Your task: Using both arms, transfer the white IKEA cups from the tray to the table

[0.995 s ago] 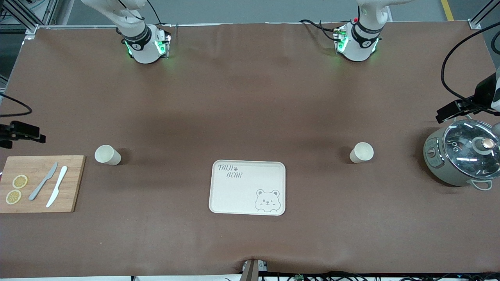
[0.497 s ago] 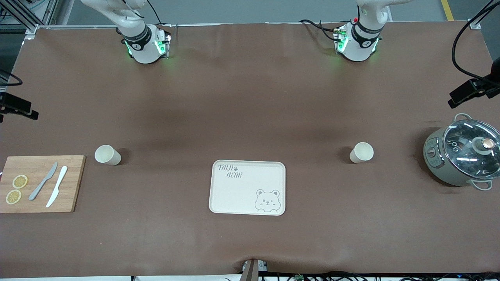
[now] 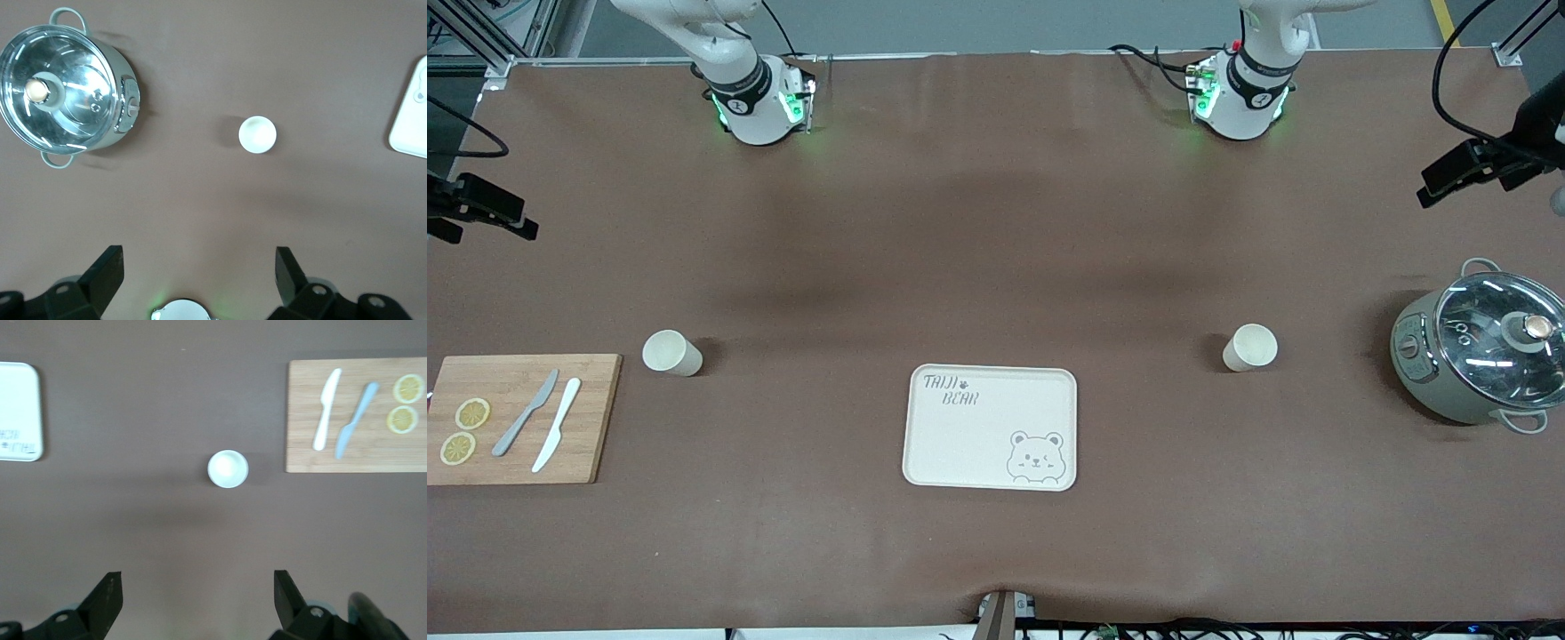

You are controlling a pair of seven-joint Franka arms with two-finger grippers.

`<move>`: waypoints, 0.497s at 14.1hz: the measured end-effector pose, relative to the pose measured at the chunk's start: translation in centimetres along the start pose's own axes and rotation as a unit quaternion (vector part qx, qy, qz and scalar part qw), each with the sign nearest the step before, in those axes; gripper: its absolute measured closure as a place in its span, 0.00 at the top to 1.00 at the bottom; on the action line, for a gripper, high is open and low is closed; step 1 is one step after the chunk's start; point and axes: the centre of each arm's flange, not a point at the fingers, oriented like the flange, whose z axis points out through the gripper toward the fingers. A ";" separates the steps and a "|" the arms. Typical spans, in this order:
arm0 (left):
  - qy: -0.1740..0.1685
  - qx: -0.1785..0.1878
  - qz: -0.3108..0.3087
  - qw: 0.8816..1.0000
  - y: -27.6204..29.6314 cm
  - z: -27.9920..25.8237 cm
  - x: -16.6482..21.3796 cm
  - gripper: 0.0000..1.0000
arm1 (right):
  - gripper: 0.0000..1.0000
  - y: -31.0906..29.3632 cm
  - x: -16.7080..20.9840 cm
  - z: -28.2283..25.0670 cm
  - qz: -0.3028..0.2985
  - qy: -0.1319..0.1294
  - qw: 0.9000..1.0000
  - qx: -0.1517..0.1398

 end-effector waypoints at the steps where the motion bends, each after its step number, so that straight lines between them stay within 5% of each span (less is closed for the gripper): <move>1: 0.003 0.000 0.002 1.000 0.2 0.0 -0.5 1.00 | 1.00 0.1 0.0 -0.4 0.000 0.006 1.000 -0.010; 4: 0.016 -0.001 0.008 1.000 0.6 0.7 -1.5 1.00 | 1.00 0.2 0.0 -2.9 -0.001 0.036 0.999 -0.022; 7: 0.020 -0.002 0.011 1.000 0.6 1.0 -1.7 1.00 | 1.00 0.0 -0.7 -3.6 0.000 0.016 1.000 -0.019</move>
